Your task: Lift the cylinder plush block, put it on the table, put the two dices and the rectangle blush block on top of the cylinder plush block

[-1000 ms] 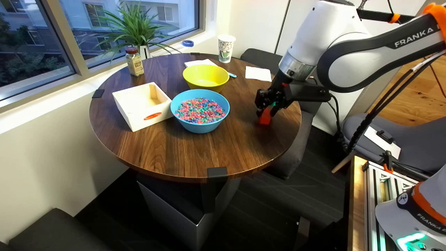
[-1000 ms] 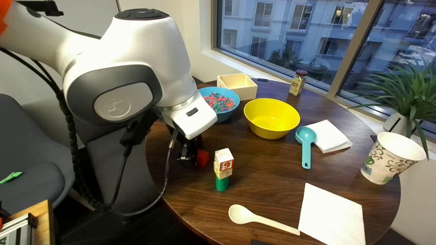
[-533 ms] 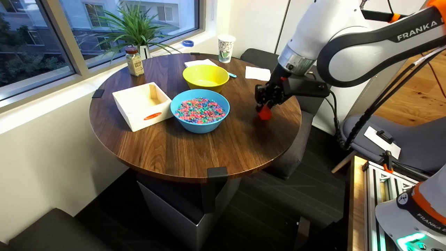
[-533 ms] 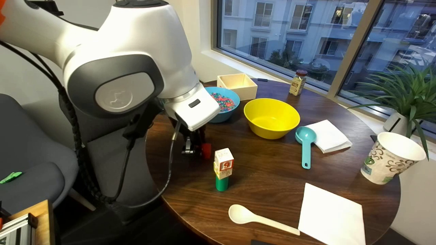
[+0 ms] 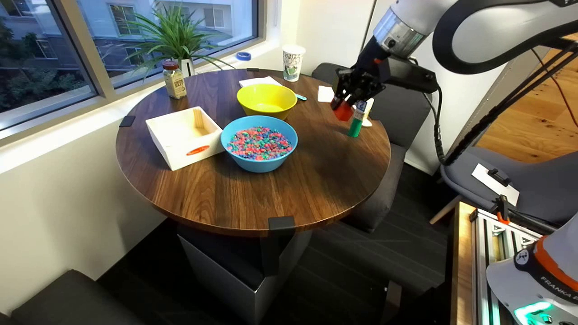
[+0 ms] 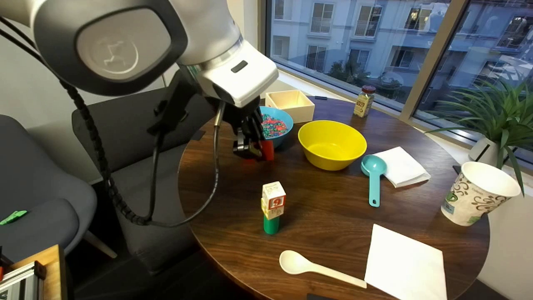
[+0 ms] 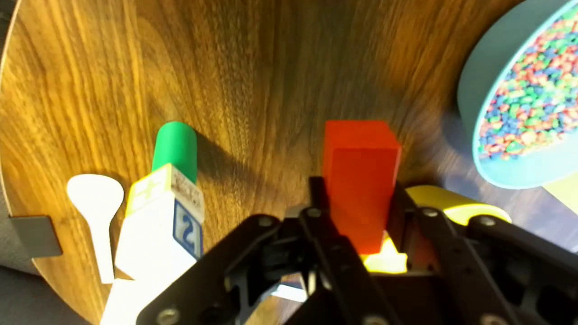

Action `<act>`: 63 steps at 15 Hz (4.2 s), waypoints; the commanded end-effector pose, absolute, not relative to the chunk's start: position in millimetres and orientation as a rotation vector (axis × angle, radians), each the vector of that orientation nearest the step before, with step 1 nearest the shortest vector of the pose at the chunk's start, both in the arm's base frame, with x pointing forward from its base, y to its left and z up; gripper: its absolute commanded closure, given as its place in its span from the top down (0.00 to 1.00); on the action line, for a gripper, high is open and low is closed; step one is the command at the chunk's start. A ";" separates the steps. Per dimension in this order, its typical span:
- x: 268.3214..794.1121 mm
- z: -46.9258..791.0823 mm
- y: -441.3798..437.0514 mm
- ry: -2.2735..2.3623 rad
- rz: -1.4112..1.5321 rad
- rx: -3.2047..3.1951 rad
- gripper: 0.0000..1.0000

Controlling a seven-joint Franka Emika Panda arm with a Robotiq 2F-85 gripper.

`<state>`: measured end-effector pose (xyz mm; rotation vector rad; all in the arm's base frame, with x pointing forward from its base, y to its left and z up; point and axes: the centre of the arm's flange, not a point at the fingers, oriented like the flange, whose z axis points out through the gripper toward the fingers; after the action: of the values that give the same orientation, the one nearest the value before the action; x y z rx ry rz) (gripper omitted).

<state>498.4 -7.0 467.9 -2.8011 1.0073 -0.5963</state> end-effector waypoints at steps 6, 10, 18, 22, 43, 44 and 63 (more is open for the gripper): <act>474.4 525.4 -42.9 0.872 -0.609 -2.858 0.08; 463.1 529.2 -63.6 0.726 -0.592 -2.885 0.08; 453.4 518.6 -91.9 0.607 -0.489 -2.917 0.08; 452.1 511.6 -101.8 0.578 -0.444 -2.941 0.08; 471.1 488.9 -115.9 0.567 -0.392 -2.958 0.08; 471.7 489.4 -116.1 0.565 -0.394 -2.958 0.08; 487.9 485.7 -113.8 0.527 -0.393 -2.963 0.08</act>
<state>482.2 -114.6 487.3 -2.9828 0.5513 -0.3950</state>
